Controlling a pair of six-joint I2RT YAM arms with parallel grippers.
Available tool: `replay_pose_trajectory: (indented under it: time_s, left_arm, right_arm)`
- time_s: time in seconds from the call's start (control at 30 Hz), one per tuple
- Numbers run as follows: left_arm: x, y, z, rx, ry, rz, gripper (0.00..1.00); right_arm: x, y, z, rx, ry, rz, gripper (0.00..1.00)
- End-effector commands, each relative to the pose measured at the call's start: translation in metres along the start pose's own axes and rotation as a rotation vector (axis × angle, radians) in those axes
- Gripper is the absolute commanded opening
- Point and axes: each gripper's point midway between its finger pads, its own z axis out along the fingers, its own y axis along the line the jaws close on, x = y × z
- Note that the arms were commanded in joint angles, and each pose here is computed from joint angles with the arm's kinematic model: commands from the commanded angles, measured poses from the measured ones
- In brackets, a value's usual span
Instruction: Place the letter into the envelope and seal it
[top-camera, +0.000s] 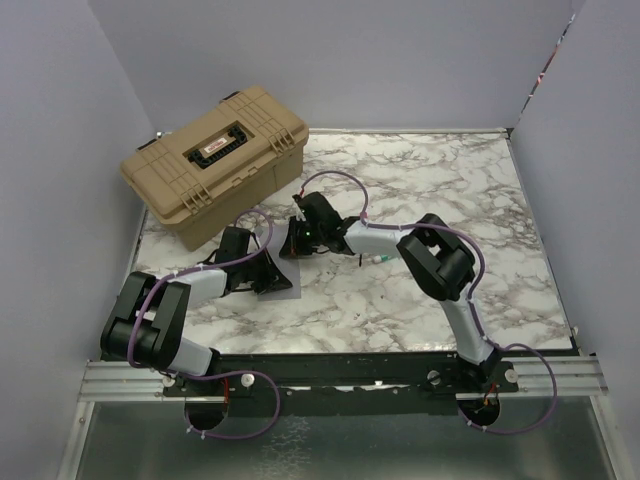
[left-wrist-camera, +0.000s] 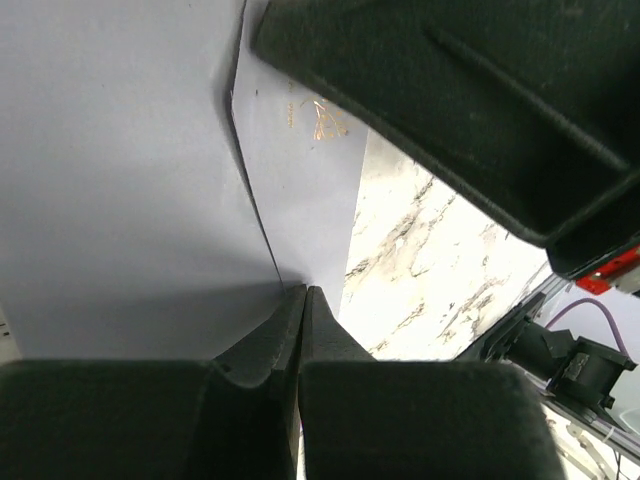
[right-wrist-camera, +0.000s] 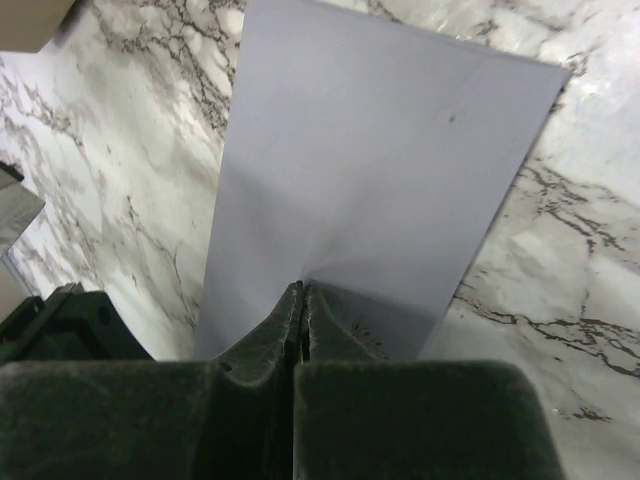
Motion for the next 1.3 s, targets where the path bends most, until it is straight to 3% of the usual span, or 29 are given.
replay_pose_trajectory:
  time_s: [0.0, 0.3, 0.6, 0.87, 1.27]
  left_arm:
    - [0.024, 0.047, -0.001, -0.187, 0.062, -0.02, 0.0]
    - [0.022, 0.045, -0.001, -0.188, 0.059, -0.019, 0.0]
    - [-0.01, 0.009, -0.008, -0.103, -0.029, 0.048, 0.0]
    - [-0.059, -0.049, -0.031, 0.02, -0.204, 0.125, 0.01]
    - [-0.094, -0.027, -0.012, -0.089, -0.329, 0.087, 0.0]
  right_arm:
    - [0.022, -0.061, 0.009, 0.241, 0.043, 0.038, 0.0]
    - [-0.019, -0.074, 0.001, 0.378, -0.055, -0.058, 0.0]
    - [-0.091, -0.015, -0.038, 0.291, -0.194, -0.265, 0.03]
    - [-0.063, -0.021, -0.04, 0.289, -0.116, -0.317, 0.15]
    - [-0.047, -0.012, -0.011, 0.192, -0.05, -0.316, 0.18]
